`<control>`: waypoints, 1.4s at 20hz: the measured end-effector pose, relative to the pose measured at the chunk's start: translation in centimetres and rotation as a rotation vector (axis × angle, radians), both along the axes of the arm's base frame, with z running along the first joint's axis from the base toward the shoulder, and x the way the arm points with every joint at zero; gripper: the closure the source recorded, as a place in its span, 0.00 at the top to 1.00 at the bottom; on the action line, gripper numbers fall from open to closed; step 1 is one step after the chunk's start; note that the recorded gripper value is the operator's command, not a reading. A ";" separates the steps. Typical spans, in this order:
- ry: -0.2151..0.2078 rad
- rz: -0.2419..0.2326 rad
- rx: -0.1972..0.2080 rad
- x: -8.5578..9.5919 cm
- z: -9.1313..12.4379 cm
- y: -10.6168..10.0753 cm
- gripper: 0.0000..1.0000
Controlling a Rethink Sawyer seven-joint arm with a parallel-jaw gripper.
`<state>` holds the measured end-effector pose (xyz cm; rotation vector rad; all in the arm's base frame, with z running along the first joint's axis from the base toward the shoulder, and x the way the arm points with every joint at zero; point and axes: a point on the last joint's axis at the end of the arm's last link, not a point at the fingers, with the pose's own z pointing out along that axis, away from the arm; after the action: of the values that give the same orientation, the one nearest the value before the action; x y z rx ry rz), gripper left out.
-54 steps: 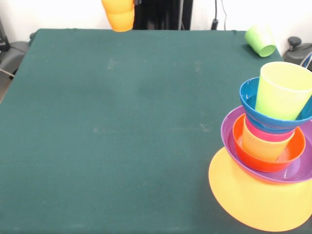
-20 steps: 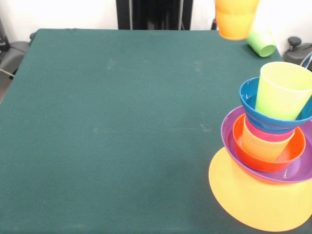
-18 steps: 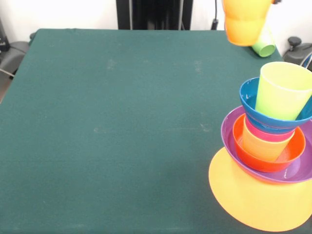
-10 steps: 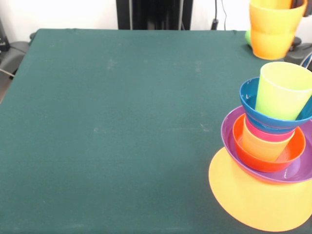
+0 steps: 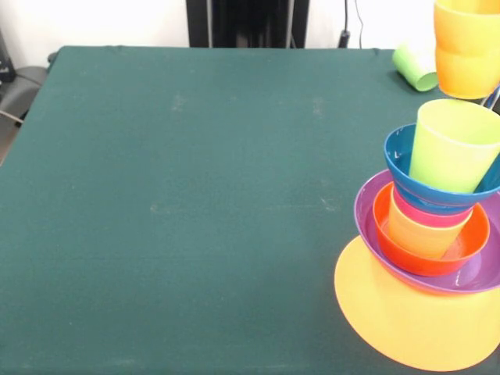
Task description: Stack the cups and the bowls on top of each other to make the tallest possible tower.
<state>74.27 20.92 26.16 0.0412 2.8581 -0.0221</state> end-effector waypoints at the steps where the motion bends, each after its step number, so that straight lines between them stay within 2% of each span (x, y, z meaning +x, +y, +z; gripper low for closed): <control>1: -0.002 -0.007 -0.001 0.2 0.1 0.1 0.00; 9: -0.016 -0.029 -0.025 0.6 0.0 0.2 0.00; 20: 0.006 -0.045 -0.079 -0.3 -1.9 -0.6 0.00; 28: -0.022 -0.051 -0.075 0.0 -3.2 -0.4 0.00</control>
<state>74.23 20.48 22.97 0.0986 2.8315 -0.1389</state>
